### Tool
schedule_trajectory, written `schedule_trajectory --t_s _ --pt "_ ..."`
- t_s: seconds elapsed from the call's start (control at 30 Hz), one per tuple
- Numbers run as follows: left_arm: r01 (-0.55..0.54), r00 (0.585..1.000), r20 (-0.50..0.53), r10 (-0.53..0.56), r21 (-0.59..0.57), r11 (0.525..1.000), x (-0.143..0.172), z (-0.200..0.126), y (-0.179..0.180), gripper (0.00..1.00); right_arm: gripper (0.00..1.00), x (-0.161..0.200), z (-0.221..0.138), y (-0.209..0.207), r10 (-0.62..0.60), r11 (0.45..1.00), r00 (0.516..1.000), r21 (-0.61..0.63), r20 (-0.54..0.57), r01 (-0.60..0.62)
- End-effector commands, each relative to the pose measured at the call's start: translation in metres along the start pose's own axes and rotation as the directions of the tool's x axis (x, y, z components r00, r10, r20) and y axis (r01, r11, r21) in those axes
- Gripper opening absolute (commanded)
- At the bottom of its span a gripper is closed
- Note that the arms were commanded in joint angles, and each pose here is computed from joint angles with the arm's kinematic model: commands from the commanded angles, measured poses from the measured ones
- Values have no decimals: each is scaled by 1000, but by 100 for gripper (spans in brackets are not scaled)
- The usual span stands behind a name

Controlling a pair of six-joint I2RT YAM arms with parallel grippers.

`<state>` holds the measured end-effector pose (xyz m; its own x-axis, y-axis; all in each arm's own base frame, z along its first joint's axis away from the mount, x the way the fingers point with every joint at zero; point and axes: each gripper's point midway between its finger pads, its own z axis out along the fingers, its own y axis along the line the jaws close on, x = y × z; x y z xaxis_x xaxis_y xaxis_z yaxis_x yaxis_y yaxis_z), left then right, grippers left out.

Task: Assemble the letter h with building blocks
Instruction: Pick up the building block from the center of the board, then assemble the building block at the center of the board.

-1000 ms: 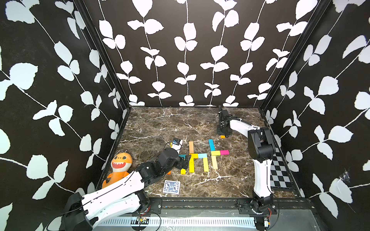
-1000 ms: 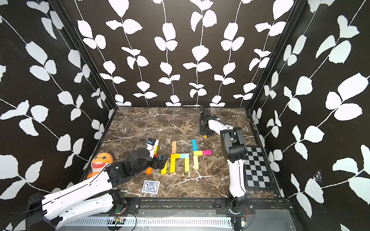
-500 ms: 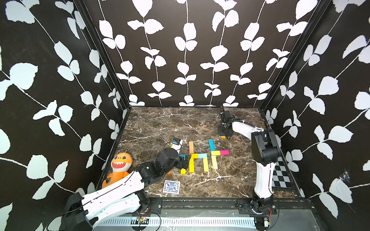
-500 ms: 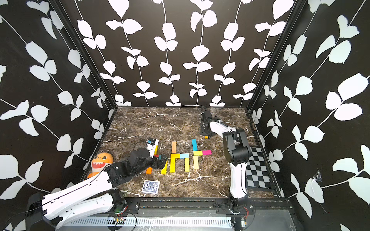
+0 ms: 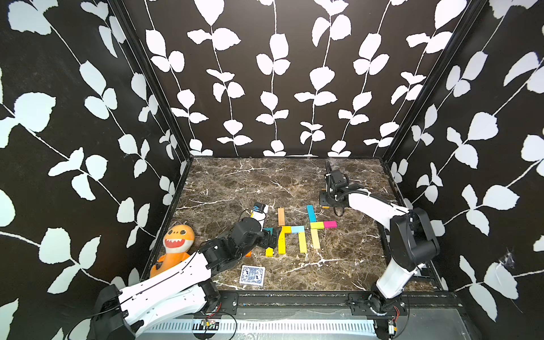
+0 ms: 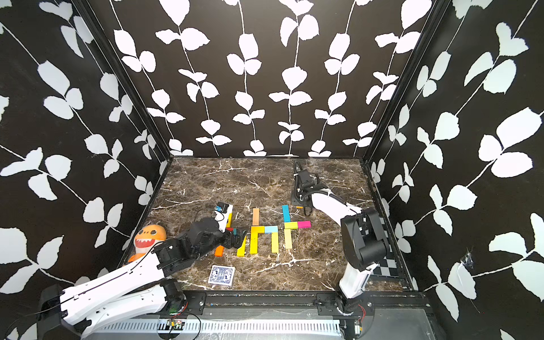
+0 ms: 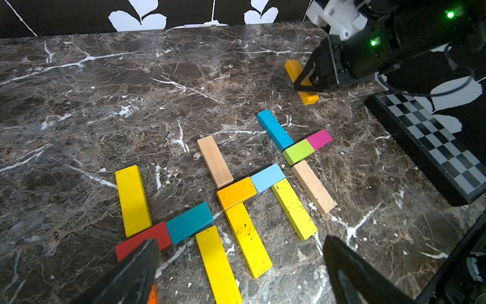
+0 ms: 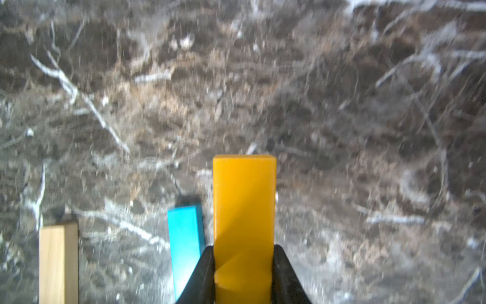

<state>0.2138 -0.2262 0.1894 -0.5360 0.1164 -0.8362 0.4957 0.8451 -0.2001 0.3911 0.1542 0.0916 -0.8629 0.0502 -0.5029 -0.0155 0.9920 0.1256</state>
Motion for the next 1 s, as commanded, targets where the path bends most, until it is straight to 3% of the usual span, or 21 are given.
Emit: schedule_trajectory --t_s 0.0,0.47,0.8,0.97 --pt "-3 999 34 2 23 1000 -9 -5 -3 99 6 9 -16 7 36 999 999 -38 17 -36" --pt "-23 999 42 22 25 999 -9 -5 -3 99 7 100 -64 -19 22 998 992 -56 -123 -29" --pt "-27 999 42 26 33 999 -9 -5 -4 99 7 164 -60 -33 34 997 952 -50 -303 -52" --pt "-25 999 43 24 34 999 -8 -5 -4 99 7 174 -51 -35 16 998 942 -45 -336 -33"
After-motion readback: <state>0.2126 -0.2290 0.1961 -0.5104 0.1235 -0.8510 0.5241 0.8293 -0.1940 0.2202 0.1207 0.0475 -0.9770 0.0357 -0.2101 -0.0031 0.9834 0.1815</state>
